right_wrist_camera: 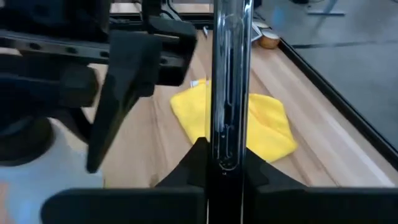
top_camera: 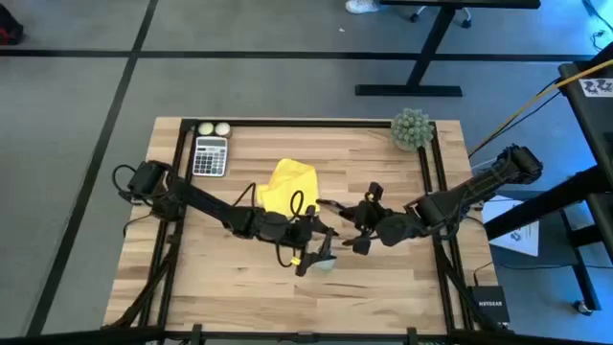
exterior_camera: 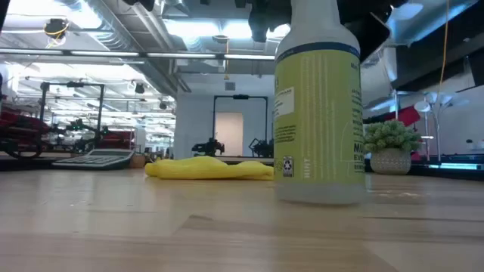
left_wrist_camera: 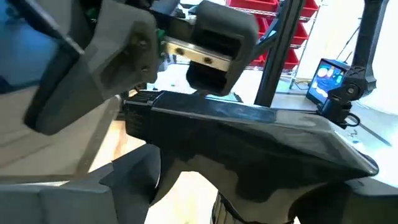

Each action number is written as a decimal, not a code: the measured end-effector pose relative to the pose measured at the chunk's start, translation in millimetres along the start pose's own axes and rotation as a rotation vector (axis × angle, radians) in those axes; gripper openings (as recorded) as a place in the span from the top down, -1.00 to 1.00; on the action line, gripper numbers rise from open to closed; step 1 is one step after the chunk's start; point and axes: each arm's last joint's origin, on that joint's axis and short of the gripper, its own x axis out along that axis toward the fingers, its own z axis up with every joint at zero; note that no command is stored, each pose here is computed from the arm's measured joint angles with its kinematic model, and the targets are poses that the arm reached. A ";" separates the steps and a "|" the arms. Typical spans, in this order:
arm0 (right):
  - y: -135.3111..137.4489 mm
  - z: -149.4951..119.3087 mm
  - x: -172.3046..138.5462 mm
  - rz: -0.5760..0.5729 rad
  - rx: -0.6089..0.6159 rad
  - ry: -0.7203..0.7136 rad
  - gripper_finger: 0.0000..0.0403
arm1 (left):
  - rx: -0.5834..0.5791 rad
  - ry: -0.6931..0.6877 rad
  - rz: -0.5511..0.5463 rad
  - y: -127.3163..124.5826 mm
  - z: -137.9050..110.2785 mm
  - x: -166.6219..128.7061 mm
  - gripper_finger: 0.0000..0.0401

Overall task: Apply microfiber cloth
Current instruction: Spray the front screen of the black cellphone using the spray bottle

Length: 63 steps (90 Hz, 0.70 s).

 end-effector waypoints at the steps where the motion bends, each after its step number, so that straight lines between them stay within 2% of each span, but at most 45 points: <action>1: 0.0 0.0 0.0 0.000 0.000 0.000 0.96 | -0.002 0.000 0.001 0.1 0.0 0.0 -0.26; 16: 0.0 0.0 0.0 0.000 -0.003 0.000 0.95 | -0.003 0.016 0.024 0.6 -1.6 -0.2 0.07; 28: 0.0 0.0 0.0 0.000 -0.009 0.000 0.95 | 0.008 0.021 0.026 1.1 -2.1 -0.1 0.17; 39: 0.0 0.1 0.0 0.000 -0.026 0.000 0.94 | -0.001 0.019 0.029 1.6 -1.8 -0.1 0.09; 52: -0.3 0.1 -0.4 0.000 -0.037 0.000 0.94 | -0.028 0.016 0.029 5.5 -1.0 0.6 -0.13; 63: -1.5 2.4 -2.7 -0.007 -0.061 0.020 0.94 | -0.039 0.020 -0.026 7.7 1.4 0.1 -0.31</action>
